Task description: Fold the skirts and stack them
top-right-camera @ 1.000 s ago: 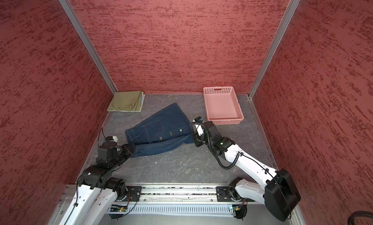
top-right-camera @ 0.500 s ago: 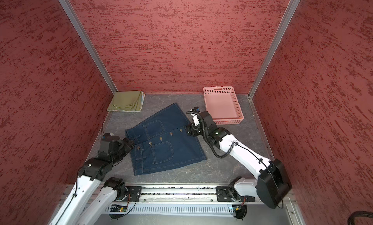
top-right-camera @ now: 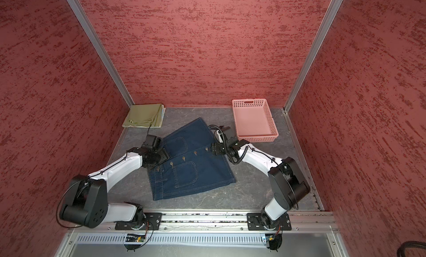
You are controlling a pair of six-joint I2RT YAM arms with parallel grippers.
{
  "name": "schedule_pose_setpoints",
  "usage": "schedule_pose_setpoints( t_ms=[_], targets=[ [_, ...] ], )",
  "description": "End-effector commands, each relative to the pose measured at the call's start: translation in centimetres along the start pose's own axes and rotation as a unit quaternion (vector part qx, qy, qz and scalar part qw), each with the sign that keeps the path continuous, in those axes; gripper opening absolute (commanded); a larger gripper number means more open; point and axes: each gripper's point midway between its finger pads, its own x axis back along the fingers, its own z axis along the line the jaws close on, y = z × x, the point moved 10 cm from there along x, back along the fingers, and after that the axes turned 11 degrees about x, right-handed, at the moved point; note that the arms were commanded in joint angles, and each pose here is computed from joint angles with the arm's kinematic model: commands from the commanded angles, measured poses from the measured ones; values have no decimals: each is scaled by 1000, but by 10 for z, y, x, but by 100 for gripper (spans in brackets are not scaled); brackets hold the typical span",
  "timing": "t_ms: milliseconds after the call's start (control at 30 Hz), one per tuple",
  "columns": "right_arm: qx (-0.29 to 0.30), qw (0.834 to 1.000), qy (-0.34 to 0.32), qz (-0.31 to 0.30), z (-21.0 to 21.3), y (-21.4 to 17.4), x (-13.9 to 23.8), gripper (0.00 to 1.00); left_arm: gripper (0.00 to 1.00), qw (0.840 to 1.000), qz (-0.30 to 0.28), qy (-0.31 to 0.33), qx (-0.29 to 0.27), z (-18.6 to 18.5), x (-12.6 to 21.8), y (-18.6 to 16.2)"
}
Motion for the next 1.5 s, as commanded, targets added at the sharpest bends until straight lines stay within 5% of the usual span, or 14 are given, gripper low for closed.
schedule_pose_setpoints(
  t_ms=[0,667,867,1100,1300,1467],
  targets=[
    [-23,999,3,-37,-4,15,17,83,79,999,8,-35,-27,-24,-14,9],
    [-28,997,-16,-72,-20,49,22,84,80,991,65,-68,-91,-127,-82,24],
    [-35,997,-10,-71,-26,73,2,84,81,986,28,-135,-89,-152,-30,48],
    [-41,996,5,-77,-32,111,-39,83,78,992,-18,-119,-47,-109,31,99],
    [-38,995,-1,-96,-43,135,-70,83,76,994,-35,-94,32,-42,32,126],
    [-27,991,-2,-133,-52,146,-78,83,71,993,-40,-95,60,-27,14,141]
  ],
)
